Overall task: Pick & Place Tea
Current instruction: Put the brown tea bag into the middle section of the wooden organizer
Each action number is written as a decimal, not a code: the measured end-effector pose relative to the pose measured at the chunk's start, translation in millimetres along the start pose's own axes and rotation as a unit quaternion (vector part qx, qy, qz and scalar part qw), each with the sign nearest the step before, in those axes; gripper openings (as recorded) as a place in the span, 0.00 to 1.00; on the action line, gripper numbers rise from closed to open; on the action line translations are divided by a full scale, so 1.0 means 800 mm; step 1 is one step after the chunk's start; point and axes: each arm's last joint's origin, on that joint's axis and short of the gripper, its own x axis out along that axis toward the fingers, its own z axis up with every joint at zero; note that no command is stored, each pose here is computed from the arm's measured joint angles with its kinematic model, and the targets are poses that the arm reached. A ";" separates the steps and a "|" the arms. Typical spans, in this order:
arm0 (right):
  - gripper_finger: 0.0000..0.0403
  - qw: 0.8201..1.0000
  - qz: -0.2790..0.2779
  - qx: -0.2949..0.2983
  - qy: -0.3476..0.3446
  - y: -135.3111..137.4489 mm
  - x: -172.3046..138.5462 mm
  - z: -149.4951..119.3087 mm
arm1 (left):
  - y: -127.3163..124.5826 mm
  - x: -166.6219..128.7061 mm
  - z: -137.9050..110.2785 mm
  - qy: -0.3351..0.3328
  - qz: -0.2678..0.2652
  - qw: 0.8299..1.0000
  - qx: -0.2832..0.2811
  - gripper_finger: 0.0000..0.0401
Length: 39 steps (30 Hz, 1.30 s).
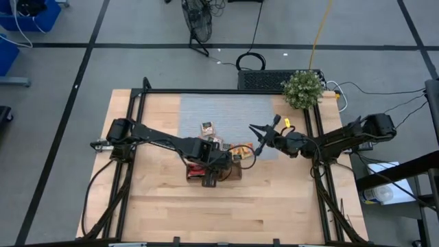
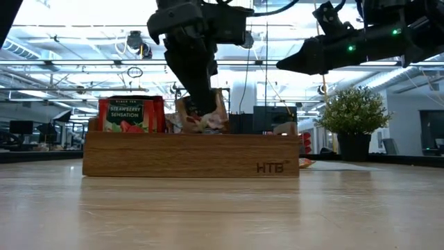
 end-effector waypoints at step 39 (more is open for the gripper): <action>0.04 1.000 0.001 -0.001 0.006 0.001 0.000 -0.002 | 0.012 0.024 -0.008 0.053 0.006 0.996 -0.078 0.01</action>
